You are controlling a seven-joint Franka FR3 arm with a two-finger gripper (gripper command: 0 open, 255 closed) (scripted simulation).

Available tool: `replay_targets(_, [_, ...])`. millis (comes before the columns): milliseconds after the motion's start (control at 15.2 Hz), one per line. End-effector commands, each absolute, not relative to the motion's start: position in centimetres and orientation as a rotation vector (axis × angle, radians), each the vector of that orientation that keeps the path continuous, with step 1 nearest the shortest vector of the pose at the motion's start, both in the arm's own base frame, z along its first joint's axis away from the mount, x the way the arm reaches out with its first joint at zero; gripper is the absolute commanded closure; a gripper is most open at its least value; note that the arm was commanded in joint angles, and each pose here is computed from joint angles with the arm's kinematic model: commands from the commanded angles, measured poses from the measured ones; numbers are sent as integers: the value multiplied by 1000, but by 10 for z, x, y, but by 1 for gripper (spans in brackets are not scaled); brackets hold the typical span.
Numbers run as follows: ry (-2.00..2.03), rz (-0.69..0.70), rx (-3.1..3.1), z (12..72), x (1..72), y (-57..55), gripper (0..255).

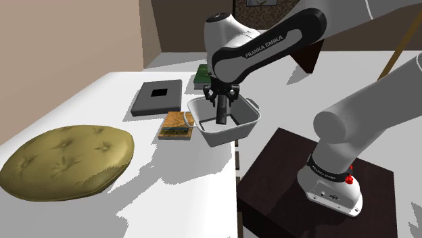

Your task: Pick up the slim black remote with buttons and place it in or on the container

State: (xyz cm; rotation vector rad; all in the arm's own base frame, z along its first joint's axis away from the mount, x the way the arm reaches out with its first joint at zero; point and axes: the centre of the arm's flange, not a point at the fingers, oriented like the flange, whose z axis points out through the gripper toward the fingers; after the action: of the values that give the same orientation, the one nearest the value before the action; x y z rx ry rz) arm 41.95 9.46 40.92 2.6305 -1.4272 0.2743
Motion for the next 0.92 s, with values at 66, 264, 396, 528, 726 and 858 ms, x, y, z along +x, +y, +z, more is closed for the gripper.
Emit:
replay_targets(66, [-1427, 275, 2631, 409, 420, 95, 0])
replay_targets(264, [-1427, 275, 2631, 409, 420, 95, 0])
replay_targets(396, [-1427, 275, 2631, 435, 417, 100, 0])
replay_targets(528, [-1427, 275, 2631, 458, 415, 105, 0])
replay_targets(726, [-1427, 275, 2631, 458, 415, 105, 0])
replay_targets(858, [-1427, 275, 2631, 458, 415, 105, 0])
